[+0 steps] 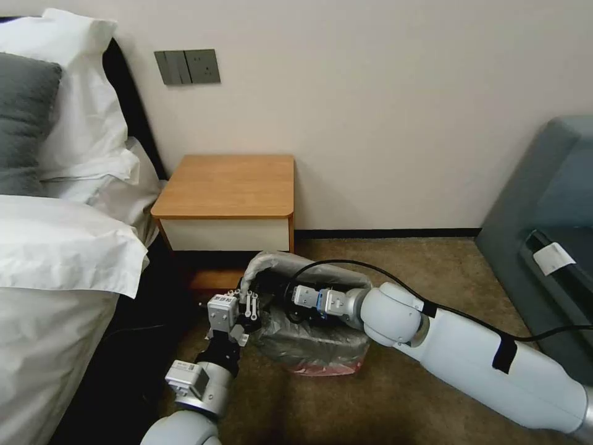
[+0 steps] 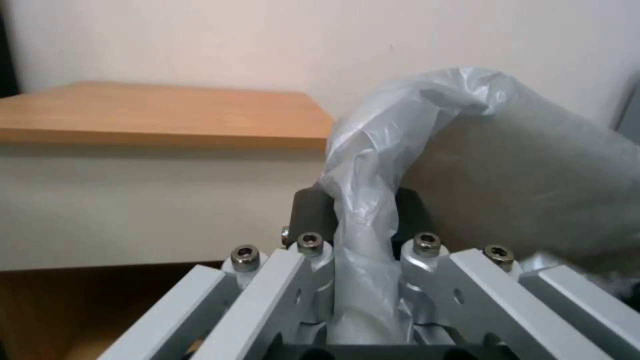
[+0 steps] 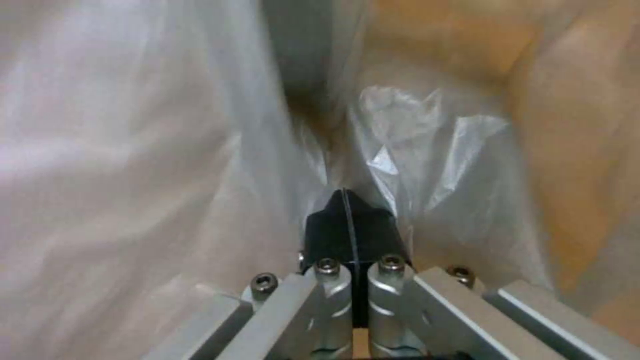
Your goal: Pick up the garbage bag from the table and place it over the trash can.
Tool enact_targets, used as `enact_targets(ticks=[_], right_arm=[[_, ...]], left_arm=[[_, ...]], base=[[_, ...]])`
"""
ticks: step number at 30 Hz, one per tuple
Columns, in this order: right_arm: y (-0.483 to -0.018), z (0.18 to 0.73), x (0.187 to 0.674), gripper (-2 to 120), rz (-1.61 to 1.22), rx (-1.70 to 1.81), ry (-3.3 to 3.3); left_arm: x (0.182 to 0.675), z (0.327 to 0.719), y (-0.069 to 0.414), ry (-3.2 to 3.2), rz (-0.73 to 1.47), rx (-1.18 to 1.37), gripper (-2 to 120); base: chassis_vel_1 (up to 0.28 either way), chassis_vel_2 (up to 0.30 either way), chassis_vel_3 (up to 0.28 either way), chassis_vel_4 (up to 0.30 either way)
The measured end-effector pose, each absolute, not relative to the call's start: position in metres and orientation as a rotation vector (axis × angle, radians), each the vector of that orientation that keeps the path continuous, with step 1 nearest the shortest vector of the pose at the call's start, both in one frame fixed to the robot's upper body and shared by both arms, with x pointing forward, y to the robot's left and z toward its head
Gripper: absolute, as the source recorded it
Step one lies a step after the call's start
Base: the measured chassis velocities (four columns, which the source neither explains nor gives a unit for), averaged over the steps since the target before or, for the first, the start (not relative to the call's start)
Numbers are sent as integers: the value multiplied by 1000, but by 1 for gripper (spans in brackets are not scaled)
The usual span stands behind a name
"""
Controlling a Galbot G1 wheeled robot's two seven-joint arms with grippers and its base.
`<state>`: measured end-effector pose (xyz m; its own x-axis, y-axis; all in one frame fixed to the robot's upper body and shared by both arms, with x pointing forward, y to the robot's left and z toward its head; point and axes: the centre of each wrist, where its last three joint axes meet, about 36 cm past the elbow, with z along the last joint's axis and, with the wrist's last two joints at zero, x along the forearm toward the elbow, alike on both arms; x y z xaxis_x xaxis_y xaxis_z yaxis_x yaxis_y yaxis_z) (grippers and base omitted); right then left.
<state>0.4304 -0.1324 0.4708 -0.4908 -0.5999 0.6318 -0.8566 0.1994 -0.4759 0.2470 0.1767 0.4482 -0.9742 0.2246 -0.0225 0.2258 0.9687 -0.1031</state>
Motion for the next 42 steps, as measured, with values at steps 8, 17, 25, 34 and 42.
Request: enact_targets(ticks=[8,17,25,34,42], right_arm=[[-142,492,417,0,1138,1385,-2197],[-153,508,410,0,1045,1452,-2240],[-180,533,398,0,838,1457,-2373],[-208,522,371,0,616,1230,-2638],[-221,506,376,2,532,776,-2908]], left_arm=[[252,435,177,3143,-166,334,7],[262,418,180,3199,-184,272,7],[269,403,183,3303,-295,149,7],[273,391,180,3395,-380,32,7],[272,388,177,3439,-444,7,7]], base=[[0,0,0,0],[0,0,0,0],[0,0,0,0],[0,0,0,0],[0,0,0,0]])
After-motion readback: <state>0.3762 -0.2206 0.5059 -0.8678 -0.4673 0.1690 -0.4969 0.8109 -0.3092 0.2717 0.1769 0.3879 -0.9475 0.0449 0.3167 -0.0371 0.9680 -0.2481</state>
